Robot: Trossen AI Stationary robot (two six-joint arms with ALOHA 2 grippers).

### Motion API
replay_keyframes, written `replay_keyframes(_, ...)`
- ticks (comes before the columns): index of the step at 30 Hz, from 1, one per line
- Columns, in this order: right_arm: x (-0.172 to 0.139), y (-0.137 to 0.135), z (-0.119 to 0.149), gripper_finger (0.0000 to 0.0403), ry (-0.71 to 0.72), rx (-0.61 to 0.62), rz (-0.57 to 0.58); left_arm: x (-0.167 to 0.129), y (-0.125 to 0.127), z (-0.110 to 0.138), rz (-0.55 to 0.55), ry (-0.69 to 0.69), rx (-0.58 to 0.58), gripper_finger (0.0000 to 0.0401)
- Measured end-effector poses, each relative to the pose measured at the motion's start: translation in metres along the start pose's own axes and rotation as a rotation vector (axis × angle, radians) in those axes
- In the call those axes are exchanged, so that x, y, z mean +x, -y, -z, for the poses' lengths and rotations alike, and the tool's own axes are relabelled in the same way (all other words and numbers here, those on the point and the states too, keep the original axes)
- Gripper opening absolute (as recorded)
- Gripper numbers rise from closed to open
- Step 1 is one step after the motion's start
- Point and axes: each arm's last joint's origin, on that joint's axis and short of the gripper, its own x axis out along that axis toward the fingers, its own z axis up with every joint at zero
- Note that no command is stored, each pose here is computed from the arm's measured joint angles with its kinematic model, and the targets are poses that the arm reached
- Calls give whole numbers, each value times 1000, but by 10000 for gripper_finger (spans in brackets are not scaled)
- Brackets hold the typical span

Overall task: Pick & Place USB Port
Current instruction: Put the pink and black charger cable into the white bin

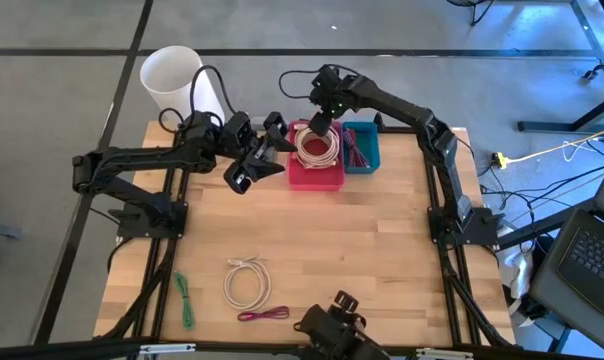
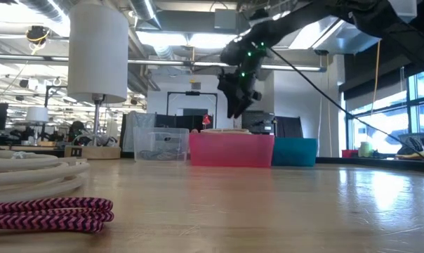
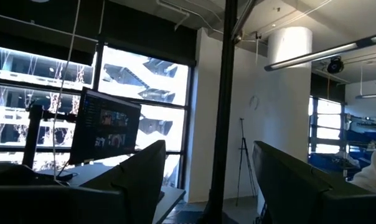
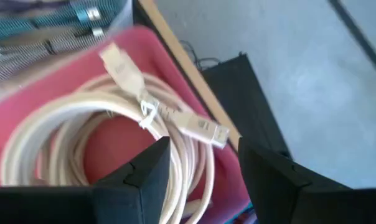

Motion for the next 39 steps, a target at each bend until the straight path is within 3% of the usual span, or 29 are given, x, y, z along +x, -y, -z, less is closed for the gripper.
replay_keyframes(11, -61, -13, -26, 193, 88, -74, 70, -8, 10, -11, 12, -68, 26, 232)
replay_keyframes(21, -58, -17, -14, 193, -26, -74, 46, -20, 20, -17, -74, -165, 25, 232)
replay_keyframes(26, -64, -36, -7, 193, -87, -104, -32, -35, 24, 0, -156, -412, -95, 232)
replay_keyframes(31, -91, -62, -2, 193, -76, -138, -81, -51, 30, 21, -260, -661, -217, 232)
replay_keyframes(35, -120, -86, 6, 193, -62, -162, -111, -60, 38, 36, -280, -825, -269, 232)
replay_keyframes(39, -151, -110, 17, 193, -42, -187, -170, -69, 47, 51, -306, -1012, -245, 232)
